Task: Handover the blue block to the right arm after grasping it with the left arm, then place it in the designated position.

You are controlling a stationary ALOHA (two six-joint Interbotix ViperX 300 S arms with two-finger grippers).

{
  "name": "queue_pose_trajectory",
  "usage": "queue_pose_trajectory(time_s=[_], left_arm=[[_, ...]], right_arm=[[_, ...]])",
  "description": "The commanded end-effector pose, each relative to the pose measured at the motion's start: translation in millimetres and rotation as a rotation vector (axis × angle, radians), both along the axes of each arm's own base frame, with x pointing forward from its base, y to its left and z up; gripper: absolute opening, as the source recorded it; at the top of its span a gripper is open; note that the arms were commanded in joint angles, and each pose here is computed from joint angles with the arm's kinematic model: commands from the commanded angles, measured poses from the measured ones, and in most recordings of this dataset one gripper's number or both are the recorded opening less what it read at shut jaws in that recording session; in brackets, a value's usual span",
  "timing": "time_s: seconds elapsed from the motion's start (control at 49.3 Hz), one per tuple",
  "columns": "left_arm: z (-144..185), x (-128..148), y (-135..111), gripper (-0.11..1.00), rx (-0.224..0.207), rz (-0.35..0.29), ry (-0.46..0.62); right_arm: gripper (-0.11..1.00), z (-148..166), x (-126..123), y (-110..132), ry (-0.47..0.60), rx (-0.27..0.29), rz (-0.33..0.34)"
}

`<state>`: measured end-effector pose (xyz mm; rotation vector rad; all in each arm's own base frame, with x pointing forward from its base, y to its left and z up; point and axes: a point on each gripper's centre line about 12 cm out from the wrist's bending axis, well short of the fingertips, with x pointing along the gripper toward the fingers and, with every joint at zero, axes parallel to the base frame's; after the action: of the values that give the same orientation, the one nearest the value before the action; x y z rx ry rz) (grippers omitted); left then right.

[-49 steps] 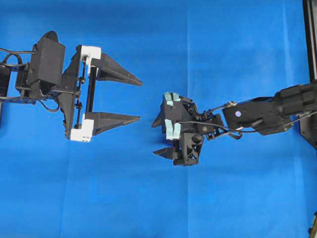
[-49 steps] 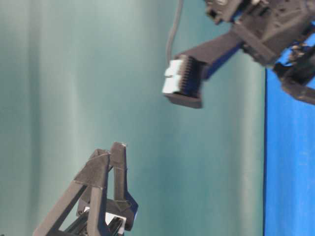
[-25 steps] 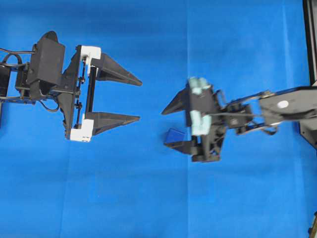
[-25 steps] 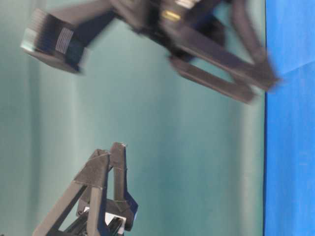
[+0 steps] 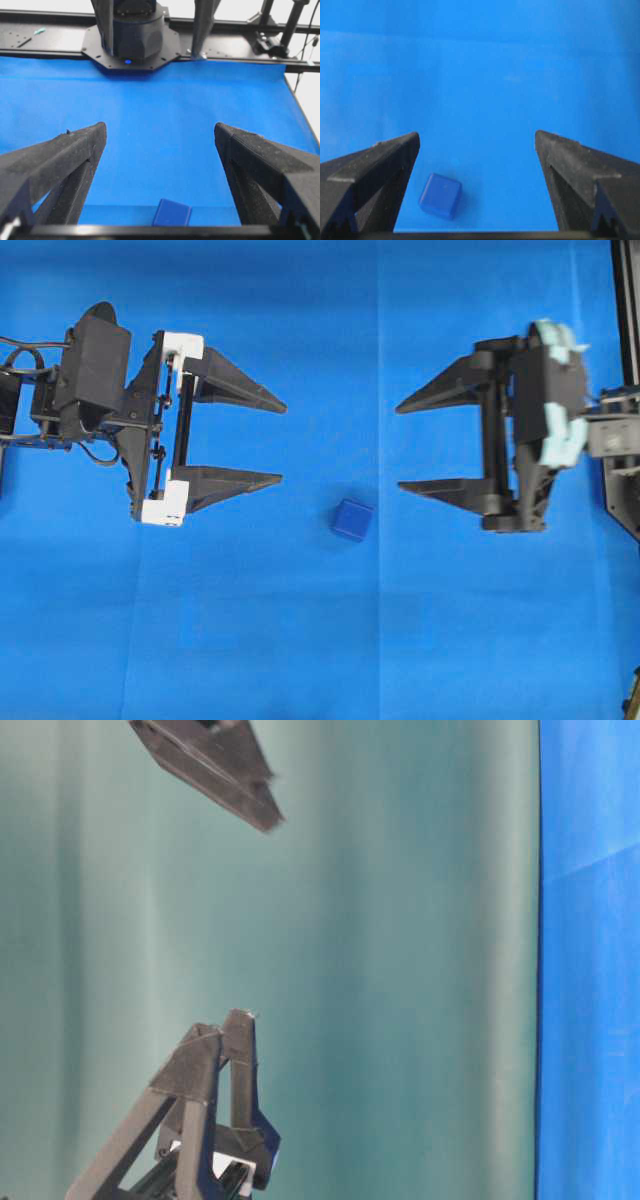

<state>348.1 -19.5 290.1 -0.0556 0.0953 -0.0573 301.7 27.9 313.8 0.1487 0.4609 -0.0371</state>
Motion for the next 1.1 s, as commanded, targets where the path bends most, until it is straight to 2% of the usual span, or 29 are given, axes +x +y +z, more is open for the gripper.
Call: queue_pose_trajectory(time_s=[0.0, 0.629, 1.075], left_arm=[[14.9, -0.9, -0.6, 0.93, -0.001, -0.002, -0.044], [15.7, -0.3, -0.6, 0.93, -0.003, -0.002, -0.047], [16.6, -0.6, -2.2, 0.93, -0.002, -0.007, -0.052]], right_arm=[[0.90, 11.8, -7.2, -1.0, -0.041, 0.003, 0.002], [0.90, 8.7, -7.3, -0.4, -0.050, -0.008, 0.013], [0.90, 0.7, -21.8, -9.0, -0.198, 0.018, 0.046]])
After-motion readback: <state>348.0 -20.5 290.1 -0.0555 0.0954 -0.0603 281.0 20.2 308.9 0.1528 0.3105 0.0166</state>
